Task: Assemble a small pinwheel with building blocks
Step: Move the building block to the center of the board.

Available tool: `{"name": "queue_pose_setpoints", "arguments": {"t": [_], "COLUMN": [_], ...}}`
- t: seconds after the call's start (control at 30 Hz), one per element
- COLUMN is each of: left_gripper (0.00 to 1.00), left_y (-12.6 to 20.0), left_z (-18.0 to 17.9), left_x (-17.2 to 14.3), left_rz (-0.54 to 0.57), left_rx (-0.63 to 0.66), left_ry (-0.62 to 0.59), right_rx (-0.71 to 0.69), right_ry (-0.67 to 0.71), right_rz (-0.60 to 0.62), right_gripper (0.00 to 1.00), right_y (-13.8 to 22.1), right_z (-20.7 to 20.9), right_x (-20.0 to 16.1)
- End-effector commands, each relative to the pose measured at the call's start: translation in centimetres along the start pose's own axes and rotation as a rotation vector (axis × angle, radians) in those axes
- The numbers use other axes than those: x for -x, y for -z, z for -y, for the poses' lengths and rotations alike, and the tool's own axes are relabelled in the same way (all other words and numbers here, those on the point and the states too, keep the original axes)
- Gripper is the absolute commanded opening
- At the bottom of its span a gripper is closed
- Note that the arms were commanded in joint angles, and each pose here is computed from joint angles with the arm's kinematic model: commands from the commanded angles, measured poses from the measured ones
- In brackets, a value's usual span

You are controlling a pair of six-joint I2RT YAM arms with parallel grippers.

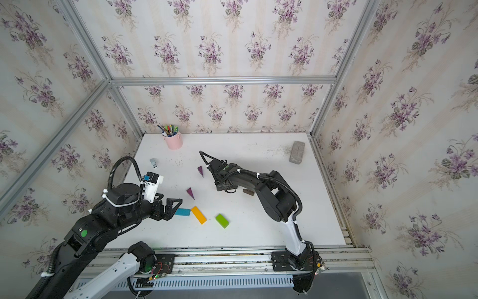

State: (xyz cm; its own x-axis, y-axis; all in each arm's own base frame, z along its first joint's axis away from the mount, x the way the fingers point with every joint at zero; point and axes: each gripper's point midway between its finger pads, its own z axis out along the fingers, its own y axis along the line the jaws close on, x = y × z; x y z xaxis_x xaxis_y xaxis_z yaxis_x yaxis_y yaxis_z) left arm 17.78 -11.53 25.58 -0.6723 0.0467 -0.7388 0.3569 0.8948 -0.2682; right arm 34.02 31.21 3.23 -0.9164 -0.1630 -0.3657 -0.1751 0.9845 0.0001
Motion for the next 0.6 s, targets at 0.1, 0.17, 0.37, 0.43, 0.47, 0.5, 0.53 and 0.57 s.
{"name": "queue_pose_setpoints", "arguments": {"t": [0.1, 0.17, 0.37, 0.43, 0.47, 0.5, 0.53, 0.57], "left_gripper": [0.99, 0.99, 1.00, 0.99, 0.99, 0.99, 0.99, 0.99], "left_y": [0.27, 0.28, 0.07, 0.02, -0.02, 0.00, 0.02, 0.02], "left_z": [0.60, 0.78, 1.12, 1.09, 1.04, 1.01, 0.98, 0.96], "left_x": [0.98, 1.01, 0.72, 0.58, 0.48, 0.43, 0.36, 0.30], "left_rz": [0.025, 0.022, 0.004, 0.002, 0.000, 0.002, 0.003, 0.003], "left_rx": [-0.024, -0.033, -0.053, -0.053, -0.052, -0.051, -0.051, -0.051], "left_ry": [0.002, 0.000, 0.000, 0.002, 0.004, 0.006, 0.006, 0.006], "right_rx": [-0.046, -0.030, -0.018, -0.013, -0.016, -0.016, -0.017, -0.013], "right_ry": [-0.060, -0.082, -0.096, -0.091, -0.090, -0.087, -0.083, -0.080], "right_rz": [-0.006, 0.007, 0.018, 0.019, 0.021, 0.023, 0.028, 0.034], "right_gripper": [0.52, 0.52, 0.58, 0.63, 0.65, 0.67, 0.69, 0.71], "right_y": [-0.11, -0.03, 0.37, 0.39, 0.37, 0.40, 0.46, 0.58], "right_z": [0.92, 0.75, 0.52, 0.41, 0.46, 0.47, 0.52, 0.49], "right_x": [-0.42, -0.31, -0.21, -0.18, -0.14, -0.12, -0.03, 0.03]}}
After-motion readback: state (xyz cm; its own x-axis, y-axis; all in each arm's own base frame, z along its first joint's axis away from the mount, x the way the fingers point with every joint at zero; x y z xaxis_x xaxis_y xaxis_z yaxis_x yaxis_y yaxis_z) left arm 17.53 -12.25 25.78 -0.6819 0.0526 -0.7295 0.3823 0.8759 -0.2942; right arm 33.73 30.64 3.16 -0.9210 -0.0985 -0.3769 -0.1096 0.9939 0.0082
